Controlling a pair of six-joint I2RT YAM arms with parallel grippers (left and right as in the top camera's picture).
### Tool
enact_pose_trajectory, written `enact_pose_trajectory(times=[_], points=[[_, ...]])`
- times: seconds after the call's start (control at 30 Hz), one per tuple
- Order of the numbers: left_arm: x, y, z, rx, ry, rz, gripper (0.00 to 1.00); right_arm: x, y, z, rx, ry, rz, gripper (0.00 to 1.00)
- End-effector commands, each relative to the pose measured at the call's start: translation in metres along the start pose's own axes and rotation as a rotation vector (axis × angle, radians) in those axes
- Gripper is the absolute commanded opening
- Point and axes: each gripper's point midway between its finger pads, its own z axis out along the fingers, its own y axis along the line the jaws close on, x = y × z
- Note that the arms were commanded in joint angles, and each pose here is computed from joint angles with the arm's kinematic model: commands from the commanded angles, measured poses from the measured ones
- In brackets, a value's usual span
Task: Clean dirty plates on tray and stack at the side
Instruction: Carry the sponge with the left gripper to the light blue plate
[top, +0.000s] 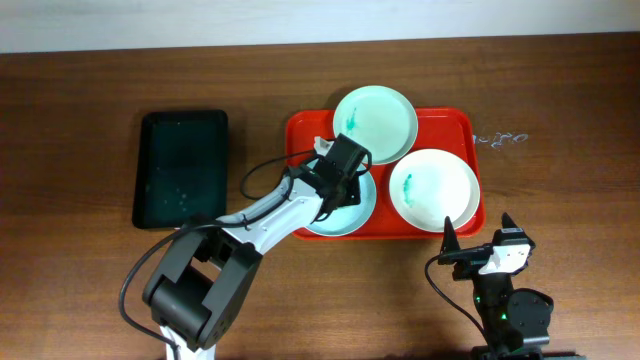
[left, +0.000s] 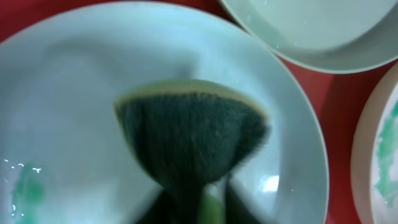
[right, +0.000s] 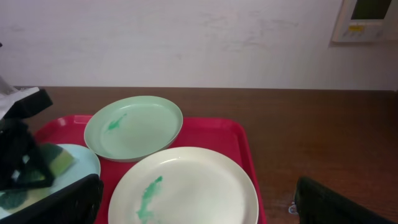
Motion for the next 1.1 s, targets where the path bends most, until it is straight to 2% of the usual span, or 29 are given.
enact_pose_trajectory(times=[0.0, 0.07, 0.17, 0.23, 0.27, 0.37, 0.43, 0.47, 0.5, 0.53, 0.57, 0.6, 0.63, 0.7, 0.73, 0.77, 0.8, 0.83, 0.87, 0.9, 0.93, 0.97, 1.0, 1.03, 1.07], points=[[-0.028, -0.016, -0.025, 0.050, -0.050, 0.077, 0.99, 0.003, -0.003, 0.000, 0.014, 0.005, -0.006, 0.99], [-0.053, -0.020, -0.059, 0.069, -0.095, 0.064, 0.99, 0.003, -0.003, 0.000, 0.013, 0.005, -0.006, 0.99], [-0.101, -0.011, -0.148, 0.104, -0.228, 0.005, 0.99, 0.003, -0.003, 0.000, 0.013, 0.005, -0.006, 0.99], [-0.115, 0.041, -0.203, -0.011, -0.314, -0.068, 0.99, 0.003, -0.003, 0.000, 0.013, 0.005, -0.006, 0.99], [-0.112, 0.056, -0.212, -0.056, -0.311, -0.083, 0.99, 0.003, -0.003, 0.000, 0.013, 0.005, -0.006, 0.99], [-0.069, 0.121, -0.221, -0.250, -0.138, -0.129, 0.99, 0.003, -0.003, 0.000, 0.013, 0.005, -0.006, 0.99], [-0.049, 0.136, -0.220, -0.312, -0.047, -0.127, 0.99, 0.003, -0.003, 0.000, 0.013, 0.003, -0.005, 0.98], [-0.043, 0.138, -0.220, -0.324, -0.024, -0.124, 0.99, -0.015, 0.008, -0.001, -0.051, -0.067, 0.052, 0.99], [-0.041, 0.138, -0.220, -0.326, -0.017, -0.123, 0.99, -0.032, 0.044, -0.008, -0.273, -0.109, 0.218, 0.99], [-0.040, 0.137, -0.220, -0.315, -0.007, -0.124, 0.99, -0.037, 0.074, -0.020, -0.470, -0.078, 0.338, 0.99], [-0.037, 0.130, -0.218, -0.277, 0.012, -0.127, 0.99, -0.048, 0.096, -0.035, -0.639, -0.026, 0.553, 0.98], [-0.035, 0.126, -0.217, -0.255, 0.023, -0.129, 0.99, -0.066, 0.092, -0.037, -0.648, -0.065, 0.675, 0.99], [-0.035, 0.126, -0.217, -0.254, 0.024, -0.129, 0.99, -0.101, 0.089, -0.050, -0.702, -0.196, 0.728, 0.99], [-0.035, 0.126, -0.217, -0.255, 0.025, -0.129, 0.99, -0.181, 0.078, -0.100, -0.773, -0.560, 0.648, 0.98], [-0.034, 0.126, -0.217, -0.252, 0.026, -0.129, 0.99, -0.214, 0.065, -0.114, -0.722, -0.654, 0.670, 0.98], [-0.034, 0.126, -0.217, -0.252, 0.026, -0.129, 0.99, -0.232, 0.057, -0.119, -0.677, -0.680, 0.678, 0.98], [-0.034, 0.126, -0.217, -0.253, 0.026, -0.129, 0.99, -0.259, 0.053, -0.129, -0.594, -0.691, 0.586, 0.98], [-0.034, 0.126, -0.217, -0.252, 0.026, -0.129, 0.99, -0.277, 0.052, -0.129, -0.515, -0.646, 0.489, 0.98], [-0.034, 0.126, -0.217, -0.253, 0.027, -0.129, 0.99, -0.286, 0.047, -0.119, -0.411, -0.531, 0.427, 0.98], [-0.032, 0.127, -0.217, -0.257, 0.036, -0.128, 0.99, -0.281, 0.037, -0.093, -0.270, -0.286, 0.407, 0.98], [-0.031, 0.127, -0.217, -0.259, 0.040, -0.128, 0.99, -0.270, 0.037, -0.076, -0.224, -0.110, 0.373, 0.98], [-0.031, 0.127, -0.217, -0.260, 0.041, -0.128, 0.99, -0.246, 0.037, -0.051, -0.177, 0.147, 0.385, 0.99], [-0.031, 0.127, -0.217, -0.259, 0.040, -0.128, 0.99, -0.222, 0.047, -0.030, -0.189, 0.377, 0.413, 0.98], [-0.031, 0.127, -0.217, -0.259, 0.040, -0.128, 0.99, -0.203, 0.060, -0.011, -0.236, 0.534, 0.447, 0.98], [-0.031, 0.127, -0.217, -0.259, 0.040, -0.128, 0.99, -0.191, 0.071, 0.003, -0.284, 0.620, 0.475, 0.98]])
